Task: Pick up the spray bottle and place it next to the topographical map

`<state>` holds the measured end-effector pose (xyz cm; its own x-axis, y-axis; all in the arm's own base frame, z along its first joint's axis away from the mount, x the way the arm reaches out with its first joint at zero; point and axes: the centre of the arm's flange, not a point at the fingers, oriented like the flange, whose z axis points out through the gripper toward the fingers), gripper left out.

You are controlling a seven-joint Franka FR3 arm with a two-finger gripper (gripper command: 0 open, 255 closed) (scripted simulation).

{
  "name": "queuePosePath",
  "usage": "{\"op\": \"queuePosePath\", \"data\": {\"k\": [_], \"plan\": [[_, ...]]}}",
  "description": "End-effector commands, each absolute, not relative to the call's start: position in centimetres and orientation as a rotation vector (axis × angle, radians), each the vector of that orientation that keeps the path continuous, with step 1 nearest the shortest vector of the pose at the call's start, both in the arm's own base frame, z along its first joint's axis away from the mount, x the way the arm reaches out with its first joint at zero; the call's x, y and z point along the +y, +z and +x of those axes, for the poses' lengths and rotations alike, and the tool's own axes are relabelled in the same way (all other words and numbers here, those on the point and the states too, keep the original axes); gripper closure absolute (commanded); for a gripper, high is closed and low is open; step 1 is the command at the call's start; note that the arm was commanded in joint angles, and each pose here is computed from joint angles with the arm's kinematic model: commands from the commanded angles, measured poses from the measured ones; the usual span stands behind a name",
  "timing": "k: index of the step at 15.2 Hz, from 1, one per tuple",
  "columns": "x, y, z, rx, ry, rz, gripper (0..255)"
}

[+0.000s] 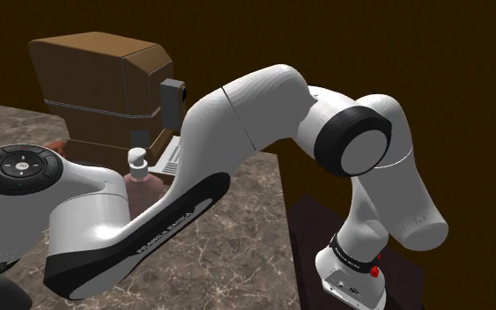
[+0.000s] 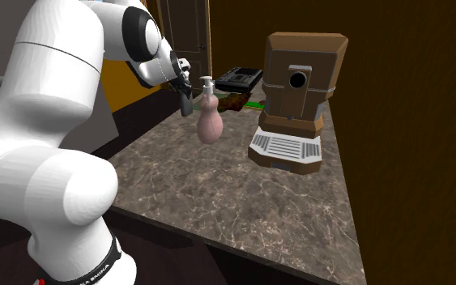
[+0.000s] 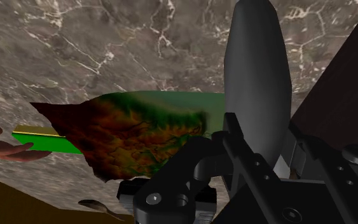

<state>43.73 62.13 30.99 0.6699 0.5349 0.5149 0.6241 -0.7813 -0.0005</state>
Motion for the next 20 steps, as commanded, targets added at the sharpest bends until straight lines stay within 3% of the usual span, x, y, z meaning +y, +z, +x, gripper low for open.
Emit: {"op": "queuePosePath", "data": {"k": [1,7,8,20], "plan": [[62.1,30.8,43.8,-0.948,-0.751,-2.706,255],[62.1,30.8,43.8,-0.948,-0.751,-2.706,255],[62.1,30.8,43.8,-0.948,-0.751,-2.706,0],[60.5,35.1,41.8,-0.948,-0.751,-2.706,0]]}}
